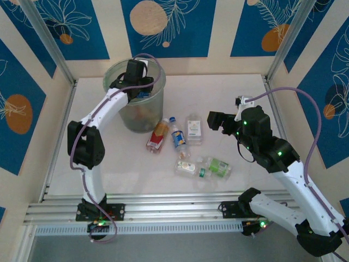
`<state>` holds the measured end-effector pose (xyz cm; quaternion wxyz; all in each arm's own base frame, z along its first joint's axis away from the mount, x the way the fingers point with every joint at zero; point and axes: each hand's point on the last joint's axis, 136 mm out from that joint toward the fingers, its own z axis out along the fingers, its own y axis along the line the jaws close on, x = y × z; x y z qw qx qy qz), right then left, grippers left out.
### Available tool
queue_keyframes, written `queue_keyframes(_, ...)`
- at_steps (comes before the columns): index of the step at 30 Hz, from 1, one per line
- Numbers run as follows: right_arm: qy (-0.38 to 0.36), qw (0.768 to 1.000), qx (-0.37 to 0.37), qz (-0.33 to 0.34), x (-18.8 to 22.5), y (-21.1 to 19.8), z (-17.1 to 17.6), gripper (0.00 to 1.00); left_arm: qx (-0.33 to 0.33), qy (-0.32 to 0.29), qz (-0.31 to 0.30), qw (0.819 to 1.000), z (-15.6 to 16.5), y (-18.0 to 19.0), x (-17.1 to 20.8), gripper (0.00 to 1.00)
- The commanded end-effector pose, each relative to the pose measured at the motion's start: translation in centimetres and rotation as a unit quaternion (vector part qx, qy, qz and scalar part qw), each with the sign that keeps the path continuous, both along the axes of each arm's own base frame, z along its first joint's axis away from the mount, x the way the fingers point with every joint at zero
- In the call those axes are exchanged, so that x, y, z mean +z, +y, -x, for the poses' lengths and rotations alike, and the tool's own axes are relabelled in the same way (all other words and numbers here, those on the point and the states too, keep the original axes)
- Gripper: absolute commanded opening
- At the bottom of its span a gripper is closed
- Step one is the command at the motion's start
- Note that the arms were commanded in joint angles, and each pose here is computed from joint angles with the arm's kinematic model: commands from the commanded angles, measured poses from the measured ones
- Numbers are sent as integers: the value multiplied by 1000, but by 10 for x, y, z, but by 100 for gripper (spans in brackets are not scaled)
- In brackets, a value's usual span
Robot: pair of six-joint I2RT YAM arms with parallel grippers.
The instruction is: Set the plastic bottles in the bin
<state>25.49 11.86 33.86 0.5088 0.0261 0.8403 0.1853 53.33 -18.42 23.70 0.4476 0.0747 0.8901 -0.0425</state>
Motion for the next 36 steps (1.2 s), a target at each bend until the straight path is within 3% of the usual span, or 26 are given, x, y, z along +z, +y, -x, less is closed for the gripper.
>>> queue_keyframes(1,-13,1000,-5,-13,8,-5,4,99,1,-19,20,1000,-13,-8,19,36)
queue_keyframes(7,-18,1000,-15,-18,7,-12,10,99,25,-7,32,999,-16,-5,14,43)
queue_keyframes(12,-6,1000,-19,-9,2,-15,10,99,42,2,26,999,-10,3,8,61)
queue_keyframes(22,70,996,-55,11,-27,-20,0,99,58,-64,42,995,14,21,91,95)
queue_keyframes(29,135,986,-102,-5,-60,-37,3,99,53,-105,63,991,48,33,148,99)
queue_keyframes(36,204,967,-142,-56,-97,-59,24,99,-1,-119,117,986,107,23,172,100)
